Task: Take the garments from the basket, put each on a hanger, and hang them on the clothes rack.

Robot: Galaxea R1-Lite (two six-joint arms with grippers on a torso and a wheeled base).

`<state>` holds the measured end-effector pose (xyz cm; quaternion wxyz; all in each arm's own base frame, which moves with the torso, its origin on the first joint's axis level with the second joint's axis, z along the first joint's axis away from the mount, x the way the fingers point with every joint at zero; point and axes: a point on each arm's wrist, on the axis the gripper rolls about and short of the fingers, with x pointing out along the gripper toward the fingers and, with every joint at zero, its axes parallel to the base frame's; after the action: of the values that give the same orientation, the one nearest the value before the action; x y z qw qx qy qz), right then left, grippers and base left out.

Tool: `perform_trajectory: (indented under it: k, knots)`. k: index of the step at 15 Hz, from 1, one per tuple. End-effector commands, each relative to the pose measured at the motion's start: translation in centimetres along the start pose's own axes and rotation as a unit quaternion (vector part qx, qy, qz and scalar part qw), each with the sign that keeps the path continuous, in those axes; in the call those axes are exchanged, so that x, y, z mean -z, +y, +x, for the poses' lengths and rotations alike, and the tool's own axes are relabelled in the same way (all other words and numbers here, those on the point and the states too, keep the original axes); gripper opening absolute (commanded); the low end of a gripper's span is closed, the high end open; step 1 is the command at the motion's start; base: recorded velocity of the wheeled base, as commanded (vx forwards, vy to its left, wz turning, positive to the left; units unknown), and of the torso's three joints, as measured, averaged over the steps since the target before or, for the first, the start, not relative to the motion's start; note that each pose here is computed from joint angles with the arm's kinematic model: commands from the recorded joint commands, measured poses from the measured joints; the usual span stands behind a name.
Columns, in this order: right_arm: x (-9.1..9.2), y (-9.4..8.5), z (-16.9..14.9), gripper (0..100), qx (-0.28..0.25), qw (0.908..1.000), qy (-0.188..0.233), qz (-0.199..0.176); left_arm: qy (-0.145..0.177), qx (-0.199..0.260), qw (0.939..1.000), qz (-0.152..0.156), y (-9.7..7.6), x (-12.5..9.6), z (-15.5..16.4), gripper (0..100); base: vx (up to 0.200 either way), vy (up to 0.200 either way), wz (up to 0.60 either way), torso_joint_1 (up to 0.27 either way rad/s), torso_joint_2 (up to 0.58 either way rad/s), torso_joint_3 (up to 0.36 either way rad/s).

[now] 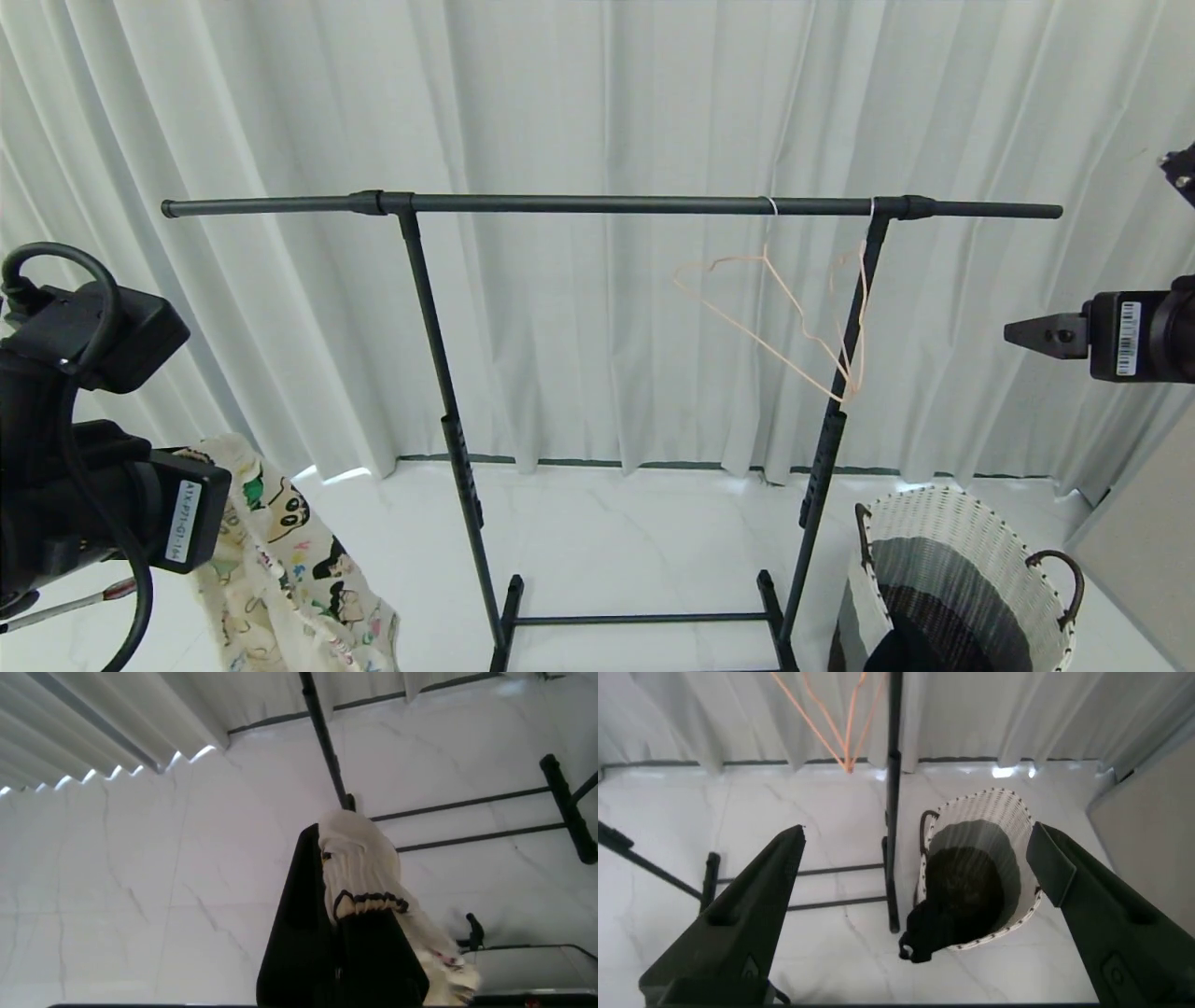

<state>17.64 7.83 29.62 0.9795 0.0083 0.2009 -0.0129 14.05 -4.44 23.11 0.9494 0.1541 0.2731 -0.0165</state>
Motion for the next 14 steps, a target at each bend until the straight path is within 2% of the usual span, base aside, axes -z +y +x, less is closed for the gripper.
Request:
perform_trajectory:
  k: [1, 4, 10, 14]
  knots:
    - [0.0, 0.0, 0.0, 100, -0.001, 1.0000, -0.001, 0.001, 0.001, 0.000, 1.0000, 0.000, 0.0, 0.0, 0.1, 0, 0.000, -0.200, 0.00, -0.007, 0.01, 0.002]
    - [0.0, 0.0, 0.0, 100, -0.002, 1.0000, 0.000, -0.002, -0.001, 0.005, 1.0000, 0.004, -0.2, 0.0, 0.0, 0, 0.000, -0.200, 0.00, 0.011, 0.00, 0.004]
    - [-0.3, 0.6, 1.0, 100, -0.004, 1.0000, -0.009, 0.002, 0.002, 0.005, 1.0000, 0.004, -0.2, 0.1, 0.1, 0, 0.000, 0.000, 0.00, 0.000, 0.00, 0.000]
    - [-0.4, 1.2, 2.1, 100, -0.004, 0.9999, -0.013, 0.005, -0.009, 0.005, 1.0000, 0.000, -0.2, -0.2, 0.2, 0, 0.200, 0.000, 0.00, -0.005, 0.00, 0.002]
